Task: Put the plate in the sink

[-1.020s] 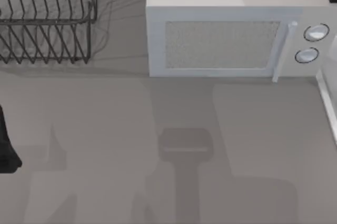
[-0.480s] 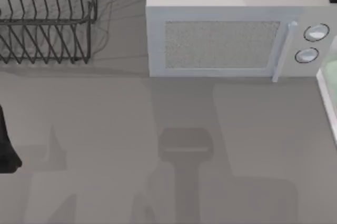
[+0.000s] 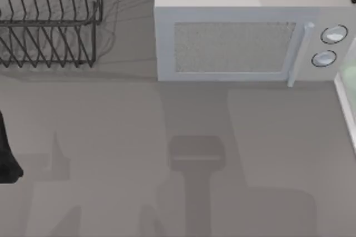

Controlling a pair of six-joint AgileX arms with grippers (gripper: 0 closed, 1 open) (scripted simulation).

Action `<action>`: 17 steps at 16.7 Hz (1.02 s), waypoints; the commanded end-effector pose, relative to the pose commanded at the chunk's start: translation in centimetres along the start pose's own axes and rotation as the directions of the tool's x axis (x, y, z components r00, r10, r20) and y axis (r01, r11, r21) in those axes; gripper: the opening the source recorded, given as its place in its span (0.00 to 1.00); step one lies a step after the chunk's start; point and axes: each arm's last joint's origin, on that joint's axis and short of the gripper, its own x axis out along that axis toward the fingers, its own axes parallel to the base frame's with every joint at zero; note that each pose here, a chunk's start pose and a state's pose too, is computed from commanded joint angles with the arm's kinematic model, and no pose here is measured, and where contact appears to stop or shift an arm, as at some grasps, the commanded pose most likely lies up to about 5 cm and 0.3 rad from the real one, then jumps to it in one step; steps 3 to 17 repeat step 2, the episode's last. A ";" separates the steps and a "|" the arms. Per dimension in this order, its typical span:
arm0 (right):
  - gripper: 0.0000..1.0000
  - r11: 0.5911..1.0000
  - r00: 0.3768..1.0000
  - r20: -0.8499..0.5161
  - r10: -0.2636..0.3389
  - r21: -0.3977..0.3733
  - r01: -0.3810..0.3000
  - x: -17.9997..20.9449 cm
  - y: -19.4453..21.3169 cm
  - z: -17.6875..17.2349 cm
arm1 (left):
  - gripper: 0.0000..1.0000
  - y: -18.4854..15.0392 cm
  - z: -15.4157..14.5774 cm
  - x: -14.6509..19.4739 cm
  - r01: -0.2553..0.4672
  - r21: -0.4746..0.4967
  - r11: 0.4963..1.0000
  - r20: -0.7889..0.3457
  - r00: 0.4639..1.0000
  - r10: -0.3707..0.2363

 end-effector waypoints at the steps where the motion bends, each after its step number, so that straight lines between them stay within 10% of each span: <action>1: 1.00 1.000 1.000 0.000 0.000 0.000 0.000 0.0 0.0 0.0 | 1.00 0.0 0.0 0.0 0.000 0.000 1.000 0.000 1.000 0.000; 17: 1.00 1.000 1.000 0.000 0.000 0.000 0.000 0.0 0.0 0.0 | 1.00 0.0 0.0 0.0 0.000 0.000 1.000 0.000 1.000 0.000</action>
